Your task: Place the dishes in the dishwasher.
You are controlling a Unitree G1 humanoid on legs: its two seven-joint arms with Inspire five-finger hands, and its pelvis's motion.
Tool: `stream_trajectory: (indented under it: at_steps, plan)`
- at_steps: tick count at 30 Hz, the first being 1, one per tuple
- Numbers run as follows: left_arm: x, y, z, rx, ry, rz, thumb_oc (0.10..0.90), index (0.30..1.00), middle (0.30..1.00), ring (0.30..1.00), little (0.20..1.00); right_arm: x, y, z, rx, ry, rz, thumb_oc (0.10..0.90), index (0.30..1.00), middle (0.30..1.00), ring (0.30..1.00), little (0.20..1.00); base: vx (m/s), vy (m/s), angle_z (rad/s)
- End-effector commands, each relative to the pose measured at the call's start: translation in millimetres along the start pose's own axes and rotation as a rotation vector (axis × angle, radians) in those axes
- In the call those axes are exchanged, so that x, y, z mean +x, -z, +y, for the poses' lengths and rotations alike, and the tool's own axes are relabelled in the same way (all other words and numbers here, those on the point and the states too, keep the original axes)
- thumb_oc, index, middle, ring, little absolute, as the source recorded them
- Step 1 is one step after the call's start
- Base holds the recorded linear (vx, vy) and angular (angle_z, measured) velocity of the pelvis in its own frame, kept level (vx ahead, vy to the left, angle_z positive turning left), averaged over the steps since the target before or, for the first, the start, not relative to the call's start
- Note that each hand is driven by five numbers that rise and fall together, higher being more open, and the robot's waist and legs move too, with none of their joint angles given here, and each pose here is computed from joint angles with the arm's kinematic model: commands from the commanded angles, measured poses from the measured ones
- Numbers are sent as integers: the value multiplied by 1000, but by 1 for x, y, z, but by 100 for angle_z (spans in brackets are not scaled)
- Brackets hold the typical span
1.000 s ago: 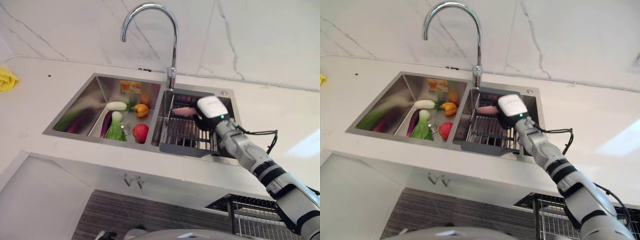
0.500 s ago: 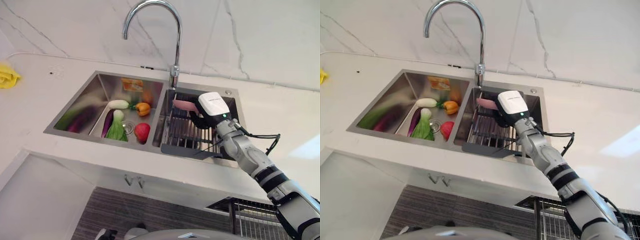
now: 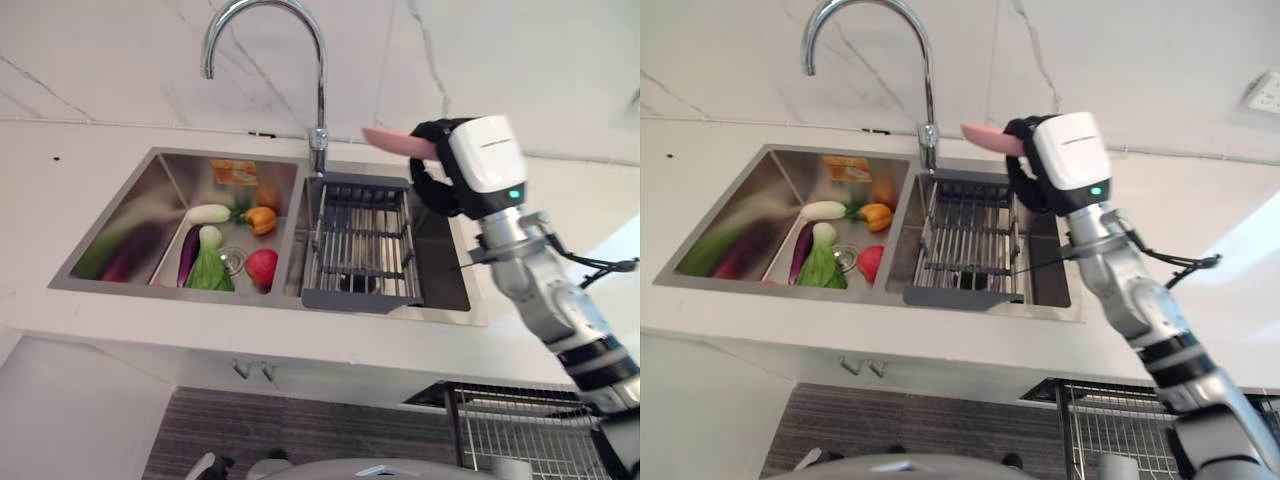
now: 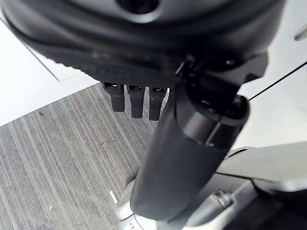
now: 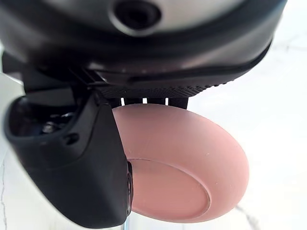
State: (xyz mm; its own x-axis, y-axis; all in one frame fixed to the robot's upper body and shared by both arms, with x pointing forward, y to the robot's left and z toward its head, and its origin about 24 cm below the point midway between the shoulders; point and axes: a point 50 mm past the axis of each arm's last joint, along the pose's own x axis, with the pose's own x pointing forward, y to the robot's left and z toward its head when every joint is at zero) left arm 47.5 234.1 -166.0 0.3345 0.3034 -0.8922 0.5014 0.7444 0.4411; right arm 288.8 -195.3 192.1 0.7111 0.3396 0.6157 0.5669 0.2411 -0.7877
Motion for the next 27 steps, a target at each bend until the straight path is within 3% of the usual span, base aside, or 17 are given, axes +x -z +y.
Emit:
stream_trajectory:
  at_steps: [1,16,23,27]
  plan:
    - [5,-3,16,99,-49,3,800,900,900,900,900,22,-3,-54,-59,289,-72,400,300,300,300,300,2,13,-32]
    - [8,-33,28,125,-57,-107,800,900,900,900,900,-29,45,-136,-337,488,107,400,300,300,300,300,-1,50,-7]
    - [10,-44,36,111,-72,-138,800,900,900,900,900,-60,65,-154,-427,545,263,400,300,300,300,300,-66,118,-21]
    - [11,-39,50,91,-108,-120,800,900,900,900,900,-63,71,-150,-449,531,301,400,300,300,300,300,-205,15,-82]
